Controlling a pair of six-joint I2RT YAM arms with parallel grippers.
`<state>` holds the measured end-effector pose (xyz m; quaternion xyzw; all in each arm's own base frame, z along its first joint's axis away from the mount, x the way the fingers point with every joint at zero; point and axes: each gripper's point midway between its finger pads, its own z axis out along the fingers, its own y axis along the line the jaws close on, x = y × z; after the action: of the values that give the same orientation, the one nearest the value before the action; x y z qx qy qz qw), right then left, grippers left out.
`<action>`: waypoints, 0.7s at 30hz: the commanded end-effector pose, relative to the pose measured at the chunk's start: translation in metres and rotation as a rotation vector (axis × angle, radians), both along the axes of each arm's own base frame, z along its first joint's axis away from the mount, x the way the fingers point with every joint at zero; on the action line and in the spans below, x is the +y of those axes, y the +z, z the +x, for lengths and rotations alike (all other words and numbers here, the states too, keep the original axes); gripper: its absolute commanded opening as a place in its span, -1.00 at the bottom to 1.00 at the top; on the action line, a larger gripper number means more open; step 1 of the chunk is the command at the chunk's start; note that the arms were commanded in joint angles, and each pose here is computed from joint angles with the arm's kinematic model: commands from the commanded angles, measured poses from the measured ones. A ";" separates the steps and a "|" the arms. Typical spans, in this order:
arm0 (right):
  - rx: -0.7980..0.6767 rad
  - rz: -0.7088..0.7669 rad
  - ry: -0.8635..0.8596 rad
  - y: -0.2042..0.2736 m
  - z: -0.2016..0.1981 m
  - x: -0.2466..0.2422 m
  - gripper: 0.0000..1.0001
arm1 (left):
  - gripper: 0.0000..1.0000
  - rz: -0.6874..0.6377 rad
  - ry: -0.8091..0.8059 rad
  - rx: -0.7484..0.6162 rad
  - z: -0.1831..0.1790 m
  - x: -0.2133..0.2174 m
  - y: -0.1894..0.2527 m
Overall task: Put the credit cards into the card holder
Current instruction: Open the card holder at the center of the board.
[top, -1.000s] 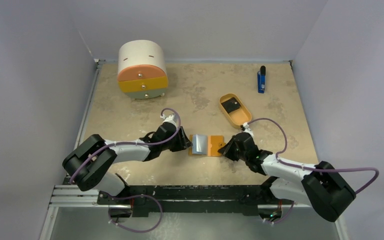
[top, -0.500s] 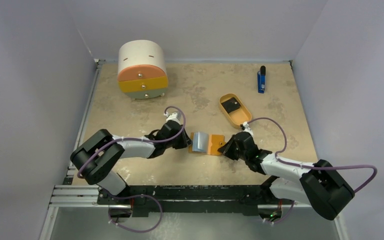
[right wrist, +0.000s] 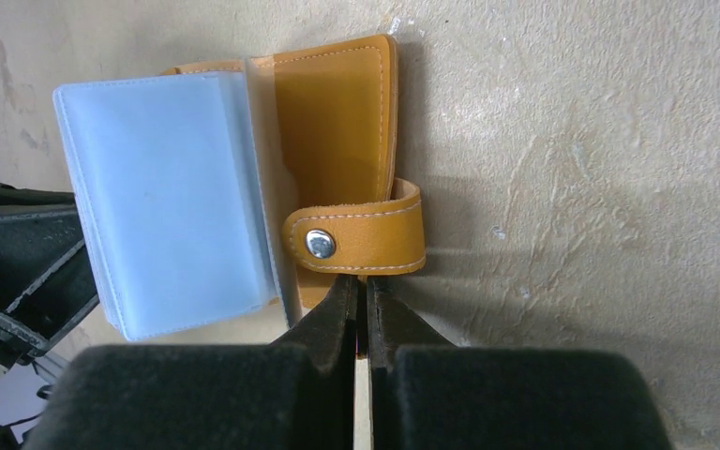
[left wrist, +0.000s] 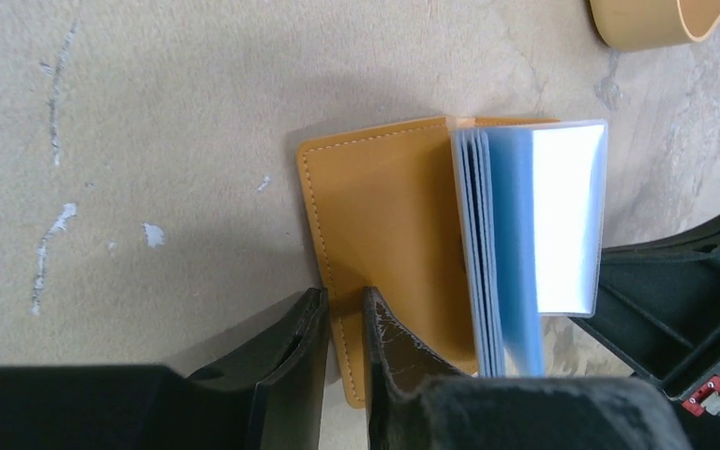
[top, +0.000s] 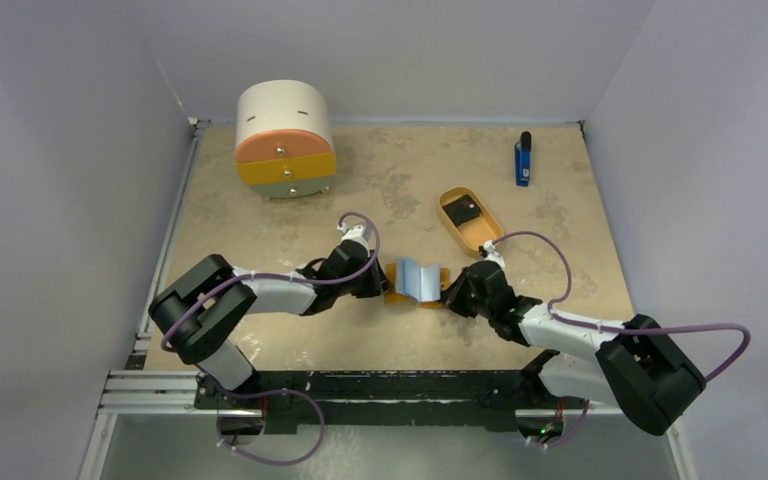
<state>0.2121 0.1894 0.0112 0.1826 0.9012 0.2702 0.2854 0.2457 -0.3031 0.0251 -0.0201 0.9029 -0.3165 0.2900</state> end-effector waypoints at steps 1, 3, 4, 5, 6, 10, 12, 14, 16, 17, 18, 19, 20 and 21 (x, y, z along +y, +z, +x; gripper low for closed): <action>0.124 -0.122 0.055 -0.033 -0.030 -0.019 -1.00 | -0.66 -0.104 -0.111 0.036 -0.022 -0.024 0.010; 0.125 -0.122 0.061 -0.032 -0.031 -0.019 -1.00 | -0.78 -0.114 -0.109 0.027 -0.023 -0.024 0.015; 0.122 -0.122 0.061 -0.031 -0.032 -0.019 -1.00 | -0.85 -0.116 -0.107 0.023 -0.023 -0.023 0.016; 0.120 -0.122 0.060 -0.030 -0.031 -0.019 -1.00 | -0.95 -0.114 -0.102 0.020 -0.023 -0.022 0.017; 0.118 -0.124 0.057 -0.029 -0.031 -0.020 -1.00 | -1.00 -0.106 -0.096 0.020 -0.023 -0.019 0.016; 0.091 -0.141 0.030 -0.021 -0.025 -0.025 -0.96 | -1.00 -0.089 -0.087 0.017 -0.024 -0.014 0.014; 0.074 -0.147 0.021 -0.015 -0.023 -0.027 -0.70 | -1.00 -0.081 -0.078 0.016 -0.024 -0.011 0.012; 0.063 -0.151 0.015 -0.010 -0.023 -0.029 -0.47 | -1.00 -0.068 -0.076 0.019 -0.025 -0.009 0.010; 0.061 -0.167 0.002 -0.005 -0.024 -0.034 -0.24 | -1.00 -0.052 -0.072 0.020 -0.024 -0.007 0.008; 0.055 -0.171 -0.003 0.001 -0.023 -0.035 -0.14 | -1.00 -0.043 -0.071 0.021 -0.024 -0.006 0.006; 0.053 -0.181 -0.007 0.005 -0.024 -0.038 -0.05 | -1.00 -0.036 -0.068 0.022 -0.024 -0.005 0.005; 0.046 -0.185 -0.011 0.010 -0.024 -0.040 0.02 | -1.00 -0.032 -0.065 0.022 -0.023 -0.004 0.004; 0.037 -0.189 -0.017 0.015 -0.023 -0.042 0.05 | -1.00 -0.028 -0.065 0.024 -0.023 -0.004 0.003; 0.027 -0.194 -0.021 0.022 -0.022 -0.043 0.07 | -1.00 -0.027 -0.064 0.025 -0.023 -0.004 0.002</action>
<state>0.1977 0.1683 0.0256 0.1704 0.9123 0.2326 0.2910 0.2224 -0.3045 0.0204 -0.0021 0.9062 -0.3311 0.2630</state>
